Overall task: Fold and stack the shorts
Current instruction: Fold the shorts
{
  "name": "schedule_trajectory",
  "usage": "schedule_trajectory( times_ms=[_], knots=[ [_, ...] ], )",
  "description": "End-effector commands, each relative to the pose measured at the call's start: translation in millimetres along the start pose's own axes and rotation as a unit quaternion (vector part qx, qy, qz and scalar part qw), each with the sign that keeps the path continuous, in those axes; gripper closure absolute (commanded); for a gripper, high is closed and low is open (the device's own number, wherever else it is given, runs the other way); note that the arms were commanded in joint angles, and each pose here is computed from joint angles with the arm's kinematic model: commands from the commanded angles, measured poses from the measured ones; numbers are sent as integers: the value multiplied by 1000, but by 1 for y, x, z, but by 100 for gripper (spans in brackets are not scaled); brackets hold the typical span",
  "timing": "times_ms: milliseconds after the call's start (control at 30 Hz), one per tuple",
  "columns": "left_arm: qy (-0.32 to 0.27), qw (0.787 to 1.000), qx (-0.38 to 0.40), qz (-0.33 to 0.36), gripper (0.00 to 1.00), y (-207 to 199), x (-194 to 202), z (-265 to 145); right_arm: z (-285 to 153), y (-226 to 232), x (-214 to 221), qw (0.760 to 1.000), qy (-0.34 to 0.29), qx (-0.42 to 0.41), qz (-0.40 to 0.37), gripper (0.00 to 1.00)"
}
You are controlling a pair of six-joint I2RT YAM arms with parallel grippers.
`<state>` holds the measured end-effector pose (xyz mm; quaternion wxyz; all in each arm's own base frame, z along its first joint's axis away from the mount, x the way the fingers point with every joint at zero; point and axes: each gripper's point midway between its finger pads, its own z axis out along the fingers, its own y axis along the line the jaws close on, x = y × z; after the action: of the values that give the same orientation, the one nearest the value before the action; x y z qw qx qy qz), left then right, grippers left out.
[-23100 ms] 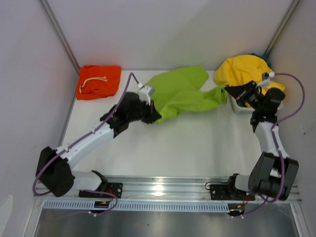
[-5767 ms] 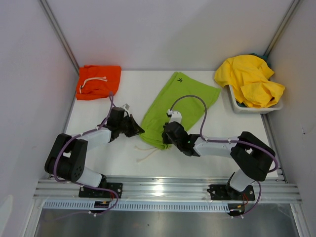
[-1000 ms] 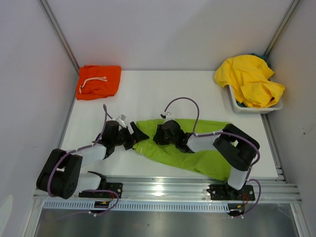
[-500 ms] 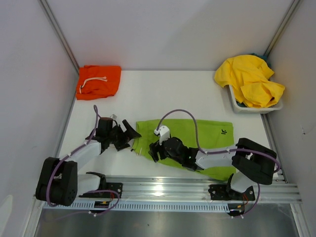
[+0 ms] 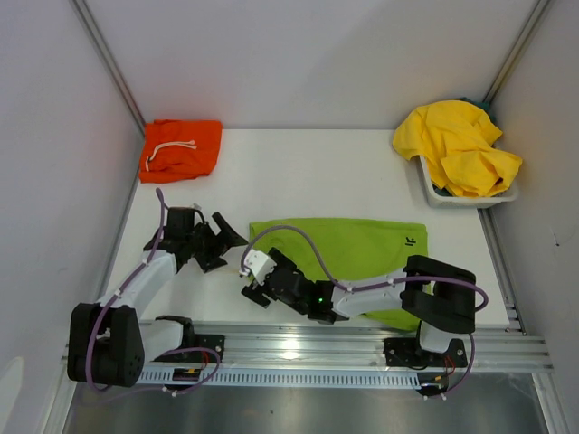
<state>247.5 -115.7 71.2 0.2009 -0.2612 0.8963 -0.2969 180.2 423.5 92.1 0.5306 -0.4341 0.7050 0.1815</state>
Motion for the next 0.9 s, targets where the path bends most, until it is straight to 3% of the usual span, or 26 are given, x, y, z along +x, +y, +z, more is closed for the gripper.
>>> schedule_trajectory(
  times_ms=[0, 300, 433, 500, 600, 700, 733, 767, 867],
  knots=[
    [-11, 1000, 6, 8, 1, -5, -7, -10, 11, 1, 1, 997, 15, 21, -71, 12],
    [-14, 1000, 5, 6, 1, 1, -11, -13, 31, 4, 20, 991, 53, 29, -117, 12],
    [-12, 1000, 4, 8, 1, 3, -10, -13, 43, 3, 33, 988, 73, 38, -132, 18],
    [-11, 1000, 3, 7, 1, 4, -10, -12, 45, 2, 34, 987, 76, 43, -135, 26],
    [-10, 1000, 5, 7, 1, 6, -8, -10, 48, -3, 36, 987, 76, 60, -129, 53],
    [-6, 1000, 9, 5, 1, 7, -6, -7, 48, -9, 31, 988, 63, 81, -113, 88],
    [-6, 1000, 11, 3, 1, 7, -5, -7, 48, -11, 31, 989, 60, 86, -108, 90],
    [-4, 1000, 11, 2, 1, 8, -4, -6, 48, -12, 30, 989, 57, 90, -104, 86],
    [-5, 1000, 16, 1, 1, 8, -4, -4, 47, -16, 27, 990, 41, 102, -83, 93]
  ],
)
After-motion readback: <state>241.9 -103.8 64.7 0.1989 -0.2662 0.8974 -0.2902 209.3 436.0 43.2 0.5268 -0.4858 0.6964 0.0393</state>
